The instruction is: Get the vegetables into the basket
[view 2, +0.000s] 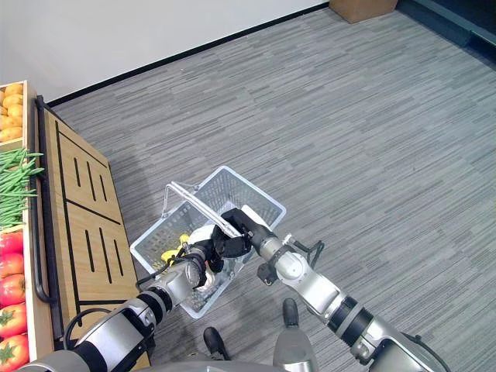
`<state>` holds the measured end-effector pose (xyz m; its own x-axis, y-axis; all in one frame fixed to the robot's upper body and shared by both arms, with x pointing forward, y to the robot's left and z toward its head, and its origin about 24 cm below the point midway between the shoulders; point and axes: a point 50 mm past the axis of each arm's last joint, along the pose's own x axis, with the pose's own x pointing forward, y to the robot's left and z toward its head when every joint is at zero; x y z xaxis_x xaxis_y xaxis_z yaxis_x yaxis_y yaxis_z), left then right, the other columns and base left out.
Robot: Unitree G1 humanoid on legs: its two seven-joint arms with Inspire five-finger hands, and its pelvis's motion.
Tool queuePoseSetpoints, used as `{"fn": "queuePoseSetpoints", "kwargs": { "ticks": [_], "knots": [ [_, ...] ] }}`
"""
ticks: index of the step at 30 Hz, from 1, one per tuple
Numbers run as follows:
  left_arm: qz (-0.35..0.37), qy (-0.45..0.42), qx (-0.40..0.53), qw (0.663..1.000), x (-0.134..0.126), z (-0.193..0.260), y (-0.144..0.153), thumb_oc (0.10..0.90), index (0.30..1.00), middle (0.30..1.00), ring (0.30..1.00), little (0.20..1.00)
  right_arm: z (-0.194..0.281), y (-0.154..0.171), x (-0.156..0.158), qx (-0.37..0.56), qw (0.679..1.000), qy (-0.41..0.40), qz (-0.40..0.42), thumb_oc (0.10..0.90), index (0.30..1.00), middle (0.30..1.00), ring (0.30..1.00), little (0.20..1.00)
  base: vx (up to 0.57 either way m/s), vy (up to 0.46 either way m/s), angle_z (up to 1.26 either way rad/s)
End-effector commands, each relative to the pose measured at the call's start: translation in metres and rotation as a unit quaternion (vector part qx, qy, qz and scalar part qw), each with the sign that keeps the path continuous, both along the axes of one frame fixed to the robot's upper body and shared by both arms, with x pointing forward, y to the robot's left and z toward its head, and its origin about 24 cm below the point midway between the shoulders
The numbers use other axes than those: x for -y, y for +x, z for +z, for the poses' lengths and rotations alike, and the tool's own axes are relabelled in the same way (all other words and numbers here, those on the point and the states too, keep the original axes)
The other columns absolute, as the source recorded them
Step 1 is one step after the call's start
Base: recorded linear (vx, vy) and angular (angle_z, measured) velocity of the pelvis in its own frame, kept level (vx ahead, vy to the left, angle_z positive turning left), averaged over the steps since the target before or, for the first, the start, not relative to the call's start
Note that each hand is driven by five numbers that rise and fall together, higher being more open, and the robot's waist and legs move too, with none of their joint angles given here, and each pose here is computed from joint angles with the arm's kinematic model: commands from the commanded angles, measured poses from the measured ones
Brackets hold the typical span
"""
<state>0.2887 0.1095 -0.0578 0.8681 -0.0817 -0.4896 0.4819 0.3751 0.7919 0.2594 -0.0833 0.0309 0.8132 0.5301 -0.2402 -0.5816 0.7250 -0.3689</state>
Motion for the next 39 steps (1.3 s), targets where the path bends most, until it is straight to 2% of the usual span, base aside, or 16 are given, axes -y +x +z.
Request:
{"fn": "queuePoseSetpoints", "kwargs": {
  "ticks": [1,7,11,12,13,17,24,26,32,39],
  "knots": [
    [-0.048,0.033,0.067,0.996,0.012,0.026,0.025,0.900,1.000,1.000,1.000,1.000,0.110,0.007,-0.059,0.200,0.954,0.194,0.108,0.400,0.300,0.300,0.300,0.300,0.00,0.000,0.00],
    [-0.080,0.005,0.037,0.996,0.019,0.019,0.014,0.900,1.000,1.000,1.000,1.000,0.076,0.020,-0.047,0.160,0.977,0.120,0.069,0.400,0.300,0.300,0.300,0.300,0.00,0.000,0.00],
    [-0.080,-0.021,-0.012,0.997,0.014,0.005,-0.001,0.900,1.000,1.000,1.000,1.000,0.039,0.027,-0.017,0.128,0.991,0.032,0.013,0.400,0.300,0.300,0.300,0.300,0.02,0.002,0.05],
    [-0.080,-0.021,-0.012,0.997,0.014,0.005,-0.001,0.900,1.000,1.000,1.000,1.000,0.039,0.026,-0.017,0.128,0.991,0.032,0.013,0.400,0.300,0.300,0.300,0.300,0.05,0.000,0.05],
    [-0.077,-0.034,-0.032,0.996,0.010,-0.002,-0.009,0.900,1.000,1.000,1.000,1.000,0.020,0.028,0.004,0.101,0.995,-0.003,-0.026,0.400,0.300,0.300,0.300,0.300,0.04,-0.003,0.09],
    [-0.068,-0.052,-0.056,0.995,-0.005,-0.008,-0.023,0.900,1.000,1.000,1.000,1.000,-0.003,0.028,0.044,0.076,0.991,-0.067,-0.089,0.400,0.300,0.300,0.300,0.300,0.04,-0.005,0.12],
    [-0.003,-0.087,-0.092,0.992,-0.038,-0.023,-0.047,0.900,1.000,1.000,1.000,1.000,-0.043,0.014,0.114,0.012,0.964,-0.164,-0.208,0.400,0.300,0.300,0.300,0.300,0.02,0.004,0.08],
    [0.016,-0.096,-0.098,0.990,-0.045,-0.025,-0.052,0.900,1.000,1.000,1.000,1.000,-0.051,0.008,0.125,-0.005,0.957,-0.176,-0.229,0.400,0.300,0.300,0.300,0.300,0.00,0.004,0.07],
    [0.103,-0.072,-0.157,0.979,-0.080,-0.053,-0.084,0.900,1.000,1.000,1.000,1.000,-0.102,-0.041,0.181,-0.134,0.904,-0.215,-0.345,0.400,0.300,0.300,0.300,0.300,0.00,0.005,0.02],
    [0.182,-0.054,-0.220,0.957,-0.105,-0.076,-0.117,0.900,1.000,1.000,1.000,1.000,-0.132,-0.089,0.212,-0.221,0.852,-0.297,-0.370,0.400,0.300,0.300,0.300,0.300,0.00,0.000,0.00]
  ]
}}
